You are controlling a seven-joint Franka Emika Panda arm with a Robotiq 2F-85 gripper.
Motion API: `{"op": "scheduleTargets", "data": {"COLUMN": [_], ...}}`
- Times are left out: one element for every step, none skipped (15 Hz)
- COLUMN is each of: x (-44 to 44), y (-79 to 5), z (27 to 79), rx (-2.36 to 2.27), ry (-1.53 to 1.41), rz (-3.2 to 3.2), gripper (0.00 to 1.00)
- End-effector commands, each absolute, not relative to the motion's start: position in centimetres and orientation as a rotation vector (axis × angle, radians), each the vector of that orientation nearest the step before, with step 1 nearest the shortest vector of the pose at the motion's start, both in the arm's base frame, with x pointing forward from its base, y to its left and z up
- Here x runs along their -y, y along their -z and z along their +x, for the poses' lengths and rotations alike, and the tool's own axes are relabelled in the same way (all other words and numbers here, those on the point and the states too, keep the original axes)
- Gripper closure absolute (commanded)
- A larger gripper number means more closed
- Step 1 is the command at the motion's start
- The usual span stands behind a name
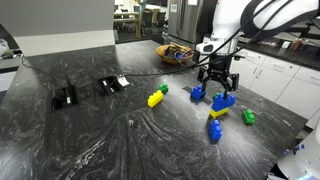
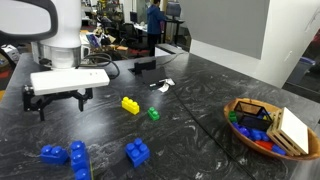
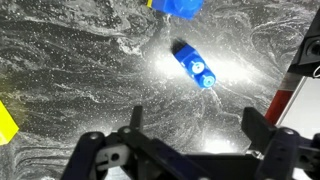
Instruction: Remove the green block from the blue one and put it on the table, move the building block tower slightly to the right, and then move the blue block backwards
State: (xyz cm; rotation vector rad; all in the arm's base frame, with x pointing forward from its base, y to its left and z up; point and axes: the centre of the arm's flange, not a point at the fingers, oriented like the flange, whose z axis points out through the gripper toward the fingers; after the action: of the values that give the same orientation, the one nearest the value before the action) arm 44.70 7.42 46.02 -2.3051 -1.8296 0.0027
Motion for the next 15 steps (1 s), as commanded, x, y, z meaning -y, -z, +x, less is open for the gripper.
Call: {"op": "scheduleTargets", "data": {"x": [-8.2, -9.2, -10.5, -11.5, -12.6, -13.7, -14.3, -14.6, -14.6, -14.5, -14.3, -14.1, -14.0, -14.0, -14.1], "y": [-45.8, -45.4, -44.6, -43.9, -43.1, -42.3, -41.6, -40.7, -40.1, -39.2, -38.5, -37.8, -37.2, -36.6, -36.0], "z": [44.2, 43.7, 42.9, 42.3, 41.6, 40.8, 40.3, 39.9, 39.5, 39.3, 39.2, 39.2, 39.2, 39.4, 39.7], "rx": [1.893, 1.955, 2.01, 2.044, 2.075, 2.11, 2.136, 2.156, 2.174, 2.187, 2.197, 2.194, 2.189, 2.181, 2.182], "ry": [-0.012, -0.047, -0.086, -0.109, -0.129, -0.16, -0.196, -0.232, -0.257, -0.278, -0.289, -0.292, -0.279, -0.266, -0.233], "rz": [-2.287, -2.249, -2.193, -2.153, -2.115, -2.081, -2.06, -2.058, -2.055, -2.063, -2.076, -2.078, -2.084, -2.091, -2.111], "gripper": [0.0, 0.0, 0.0, 0.0, 0.0, 0.0, 0.0, 0.0, 0.0, 0.0, 0.0, 0.0, 0.0, 0.0, 0.0]}}
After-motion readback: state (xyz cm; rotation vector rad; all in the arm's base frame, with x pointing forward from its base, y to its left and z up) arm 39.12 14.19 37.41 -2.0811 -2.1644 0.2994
